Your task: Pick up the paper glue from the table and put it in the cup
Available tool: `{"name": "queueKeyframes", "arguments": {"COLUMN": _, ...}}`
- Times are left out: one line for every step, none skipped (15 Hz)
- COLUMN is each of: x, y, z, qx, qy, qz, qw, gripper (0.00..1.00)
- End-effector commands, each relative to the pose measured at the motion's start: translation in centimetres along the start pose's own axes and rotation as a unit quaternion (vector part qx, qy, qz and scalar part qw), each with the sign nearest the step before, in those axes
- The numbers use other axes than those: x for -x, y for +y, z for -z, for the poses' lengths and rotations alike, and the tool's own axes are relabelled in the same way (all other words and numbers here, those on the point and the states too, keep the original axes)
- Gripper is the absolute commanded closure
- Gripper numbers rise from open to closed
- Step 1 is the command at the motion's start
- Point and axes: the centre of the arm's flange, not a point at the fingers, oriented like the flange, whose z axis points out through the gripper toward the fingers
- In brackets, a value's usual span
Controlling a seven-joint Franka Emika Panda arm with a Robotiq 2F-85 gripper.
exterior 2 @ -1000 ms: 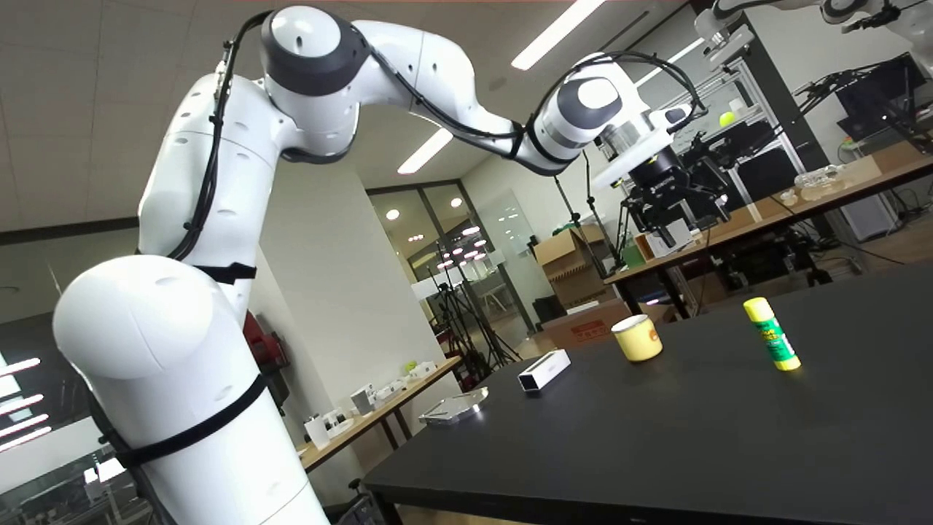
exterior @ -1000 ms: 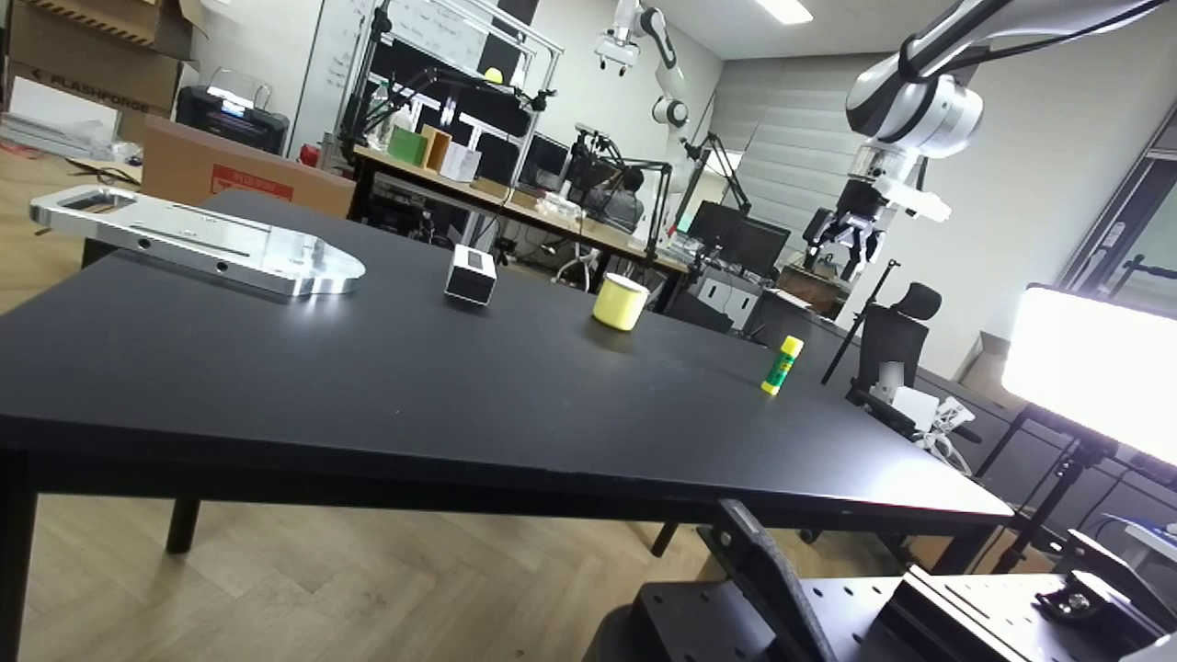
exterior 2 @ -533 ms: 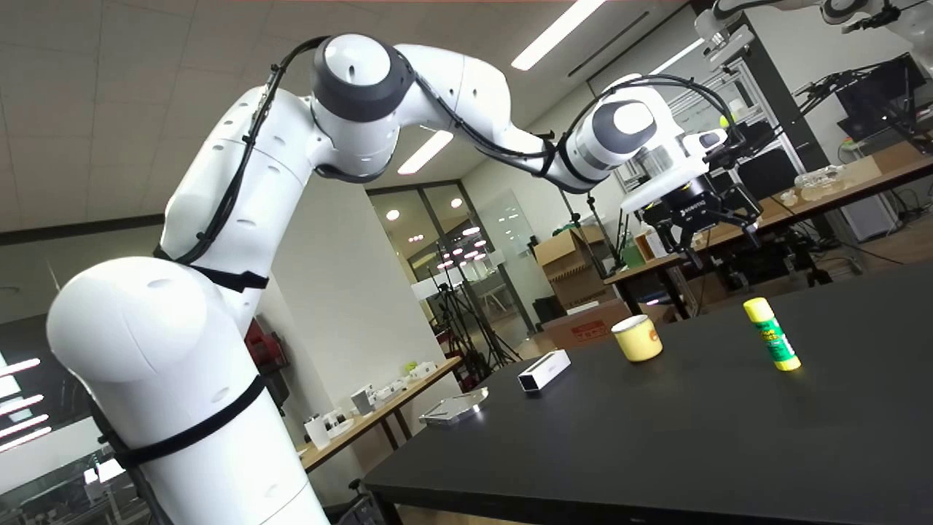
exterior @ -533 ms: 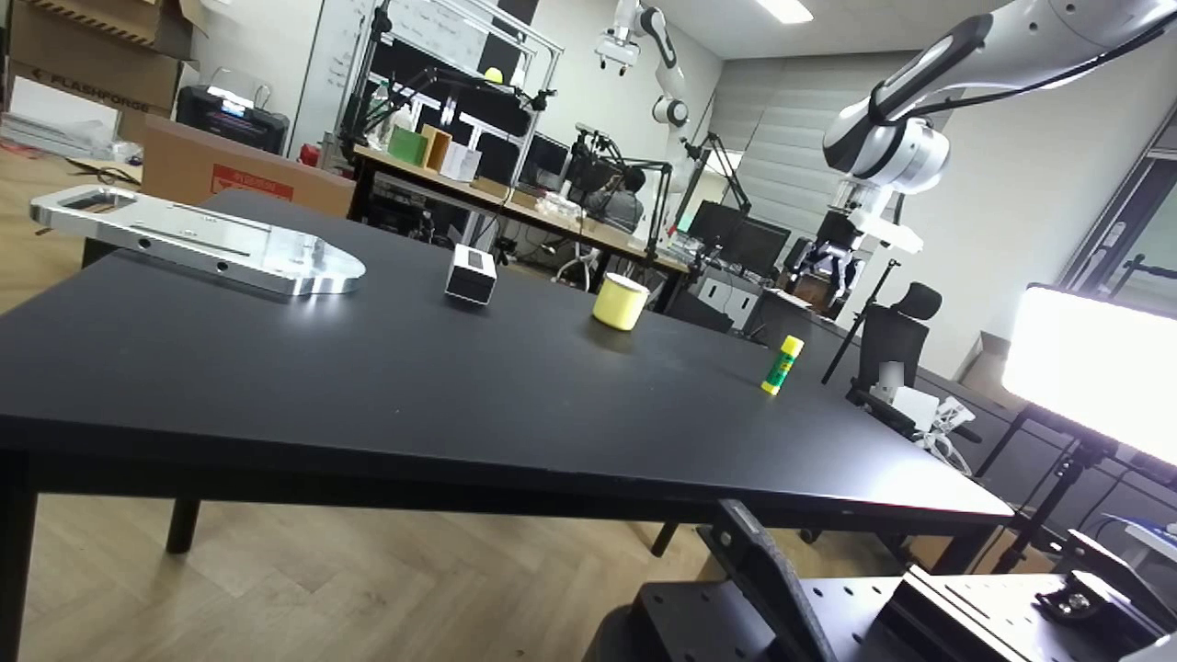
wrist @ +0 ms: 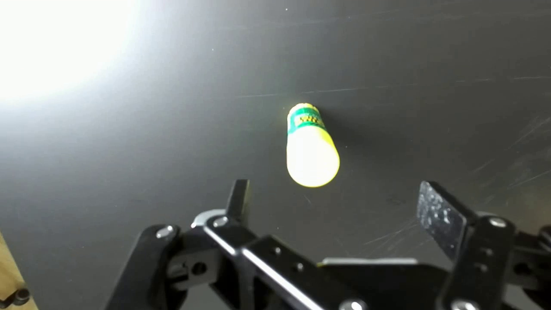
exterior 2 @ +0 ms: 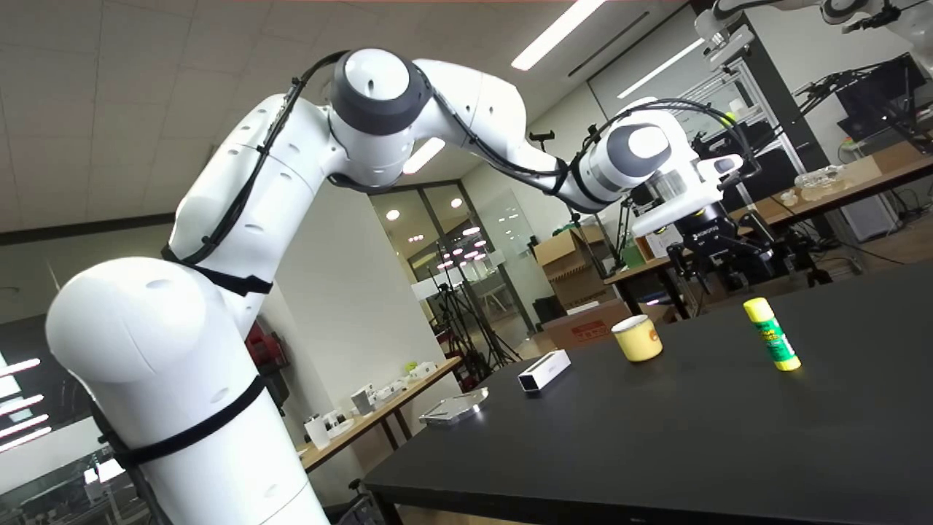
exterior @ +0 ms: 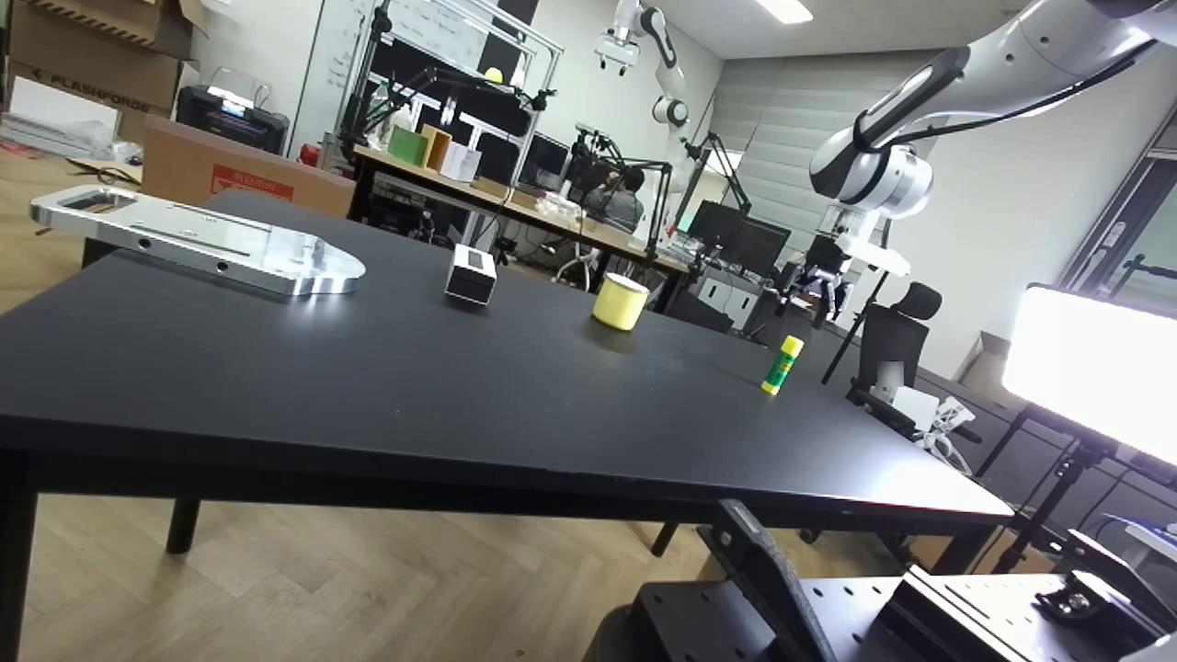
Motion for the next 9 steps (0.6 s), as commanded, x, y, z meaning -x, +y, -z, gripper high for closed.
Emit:
{"name": "queueKeyframes", "arguments": {"x": -0.5, "y": 0.5, "z": -1.7, "qx": -0.002, "qy": 0.001, "qz": -0.021, "qw": 0.9998, "gripper": 0.00}}
{"name": "queueKeyframes", "arguments": {"x": -0.3, "y": 0.5, "z": -2.4, "qx": -0.002, "qy": -0.004, "qz": -0.022, "qw": 0.9997, "gripper": 0.00}}
{"name": "queueKeyframes", "arguments": {"x": -0.2, "y": 0.5, "z": -2.9, "qx": -0.002, "qy": -0.007, "qz": -0.023, "qw": 0.9997, "gripper": 0.00}}
{"name": "queueKeyframes", "arguments": {"x": 0.0, "y": 0.4, "z": -3.4, "qx": -0.003, "qy": -0.010, "qz": -0.024, "qw": 0.9997, "gripper": 0.00}}
{"name": "queueKeyframes", "arguments": {"x": 0.1, "y": 0.4, "z": -3.8, "qx": -0.002, "qy": -0.011, "qz": -0.025, "qw": 0.9996, "gripper": 0.00}}
{"name": "queueKeyframes", "arguments": {"x": 0.1, "y": 0.5, "z": -4.1, "qx": -0.002, "qy": -0.013, "qz": -0.025, "qw": 0.9996, "gripper": 0.00}}
{"name": "queueKeyframes", "arguments": {"x": 0.1, "y": 0.5, "z": -4.3, "qx": -0.002, "qy": -0.013, "qz": -0.026, "qw": 0.9996, "gripper": 0.00}}
{"name": "queueKeyframes", "arguments": {"x": 0.1, "y": 0.5, "z": -4.5, "qx": -0.002, "qy": -0.013, "qz": -0.027, "qw": 0.9995, "gripper": 0.25}}
{"name": "queueKeyframes", "arguments": {"x": 0.1, "y": 0.5, "z": -4.6, "qx": 0.000, "qy": -0.010, "qz": -0.028, "qw": 0.9996, "gripper": 0.26}}
